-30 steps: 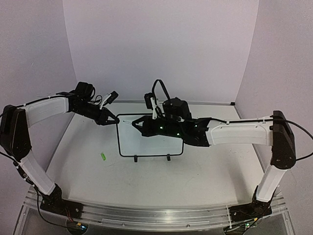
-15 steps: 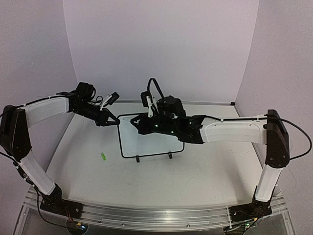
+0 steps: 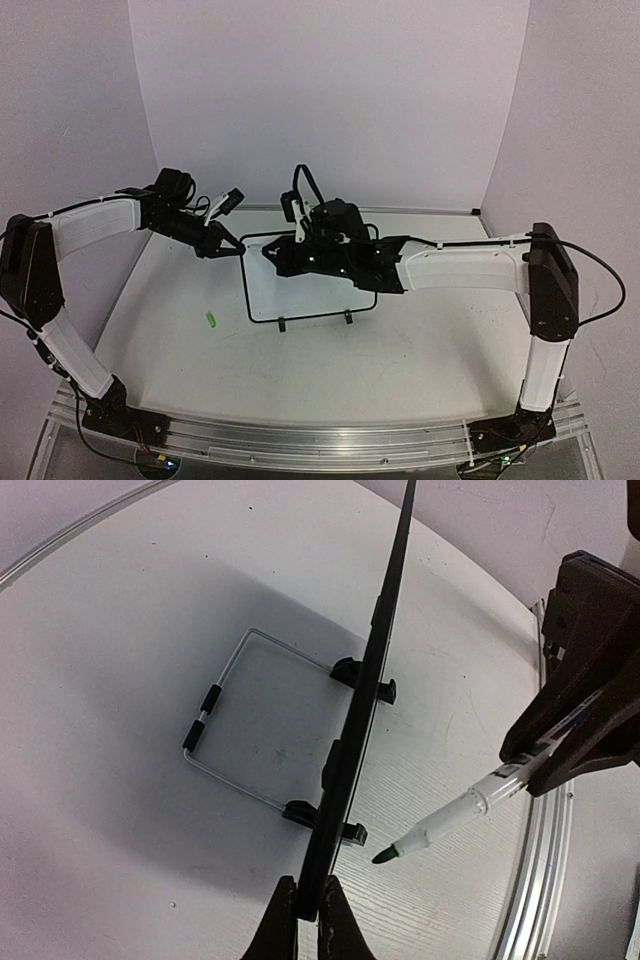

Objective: Write a sentence on the whiteboard
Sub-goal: Write on the whiteboard with the whiteboard marker without the cap.

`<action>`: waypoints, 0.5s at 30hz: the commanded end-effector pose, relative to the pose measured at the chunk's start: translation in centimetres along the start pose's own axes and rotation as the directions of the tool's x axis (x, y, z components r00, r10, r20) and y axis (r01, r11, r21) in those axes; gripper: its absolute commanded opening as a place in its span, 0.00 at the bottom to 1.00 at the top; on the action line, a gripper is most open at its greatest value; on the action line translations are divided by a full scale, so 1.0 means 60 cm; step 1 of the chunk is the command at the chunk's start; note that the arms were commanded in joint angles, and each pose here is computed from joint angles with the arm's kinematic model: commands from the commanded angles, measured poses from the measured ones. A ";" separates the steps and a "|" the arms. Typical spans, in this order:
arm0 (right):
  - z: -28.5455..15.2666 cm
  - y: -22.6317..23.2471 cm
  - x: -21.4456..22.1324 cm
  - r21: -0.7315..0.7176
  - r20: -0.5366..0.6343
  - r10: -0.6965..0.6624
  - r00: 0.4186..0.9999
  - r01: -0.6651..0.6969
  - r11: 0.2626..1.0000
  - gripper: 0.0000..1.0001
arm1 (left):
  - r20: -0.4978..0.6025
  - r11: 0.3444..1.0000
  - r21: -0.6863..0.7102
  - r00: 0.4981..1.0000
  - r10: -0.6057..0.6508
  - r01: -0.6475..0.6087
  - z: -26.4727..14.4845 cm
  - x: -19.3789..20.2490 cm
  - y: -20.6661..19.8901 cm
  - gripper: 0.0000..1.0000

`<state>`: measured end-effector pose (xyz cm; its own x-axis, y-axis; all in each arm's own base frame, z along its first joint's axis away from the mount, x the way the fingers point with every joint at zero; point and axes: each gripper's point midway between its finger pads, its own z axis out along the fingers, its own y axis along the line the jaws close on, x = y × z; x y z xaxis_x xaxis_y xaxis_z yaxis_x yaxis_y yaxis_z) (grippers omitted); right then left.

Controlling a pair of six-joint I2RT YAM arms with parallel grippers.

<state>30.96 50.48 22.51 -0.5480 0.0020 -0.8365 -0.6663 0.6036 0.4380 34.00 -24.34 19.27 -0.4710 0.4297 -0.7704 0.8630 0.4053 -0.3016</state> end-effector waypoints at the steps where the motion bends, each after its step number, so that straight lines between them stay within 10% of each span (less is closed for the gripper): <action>1: 0.009 0.009 -0.028 -0.004 0.043 -0.013 0.999 0.013 1.000 0.00 | -0.026 0.996 -0.086 1.000 0.016 -0.018 -0.008 0.009 0.023 0.00; 15: 0.022 -0.007 -0.025 0.043 0.046 -0.014 0.999 0.012 0.999 0.00 | -0.024 0.996 -0.087 1.000 0.021 -0.023 -0.010 0.007 0.021 0.00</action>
<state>31.71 50.94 22.41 -0.5406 0.0085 -0.8413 -0.6572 0.6201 0.4285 33.99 -24.34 19.28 -0.4707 0.4299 -0.7705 0.8632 0.4052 -0.3012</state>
